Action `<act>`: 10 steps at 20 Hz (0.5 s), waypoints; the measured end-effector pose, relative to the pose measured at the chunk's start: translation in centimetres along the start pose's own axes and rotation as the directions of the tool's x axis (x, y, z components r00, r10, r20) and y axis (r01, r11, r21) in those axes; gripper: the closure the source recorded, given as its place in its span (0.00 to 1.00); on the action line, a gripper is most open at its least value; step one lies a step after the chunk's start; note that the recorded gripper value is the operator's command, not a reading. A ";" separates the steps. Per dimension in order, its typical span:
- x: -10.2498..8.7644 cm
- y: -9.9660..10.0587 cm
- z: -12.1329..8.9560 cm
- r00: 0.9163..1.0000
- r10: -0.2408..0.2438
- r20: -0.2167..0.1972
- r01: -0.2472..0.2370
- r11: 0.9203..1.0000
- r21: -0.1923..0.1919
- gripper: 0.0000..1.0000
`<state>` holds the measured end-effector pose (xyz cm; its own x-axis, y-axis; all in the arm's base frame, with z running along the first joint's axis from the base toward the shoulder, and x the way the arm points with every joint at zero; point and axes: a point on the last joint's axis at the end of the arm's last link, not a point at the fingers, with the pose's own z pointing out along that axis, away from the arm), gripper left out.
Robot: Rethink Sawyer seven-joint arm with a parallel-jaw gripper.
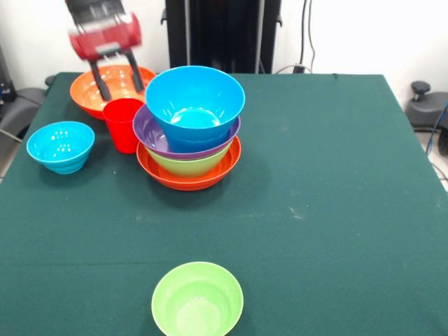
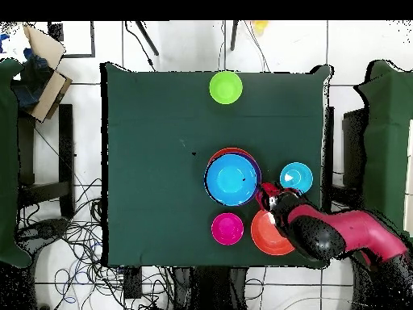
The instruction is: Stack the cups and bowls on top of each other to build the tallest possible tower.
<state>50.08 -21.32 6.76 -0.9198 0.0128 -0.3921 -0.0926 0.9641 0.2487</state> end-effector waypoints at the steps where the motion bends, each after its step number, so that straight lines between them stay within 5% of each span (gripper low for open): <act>1: -0.6 -0.8 -2.5 1.000 0.025 0.005 -0.025 0.999 0.021 0.00; 5: -1.7 -2.5 -6.6 0.999 0.041 0.014 -0.042 0.995 0.090 0.00; 10: -2.9 -3.7 -9.7 1.000 -0.002 0.008 0.000 0.980 0.199 0.00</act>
<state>49.42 -27.49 15.59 -0.9166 0.0131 -0.3995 -0.0152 0.9976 0.0677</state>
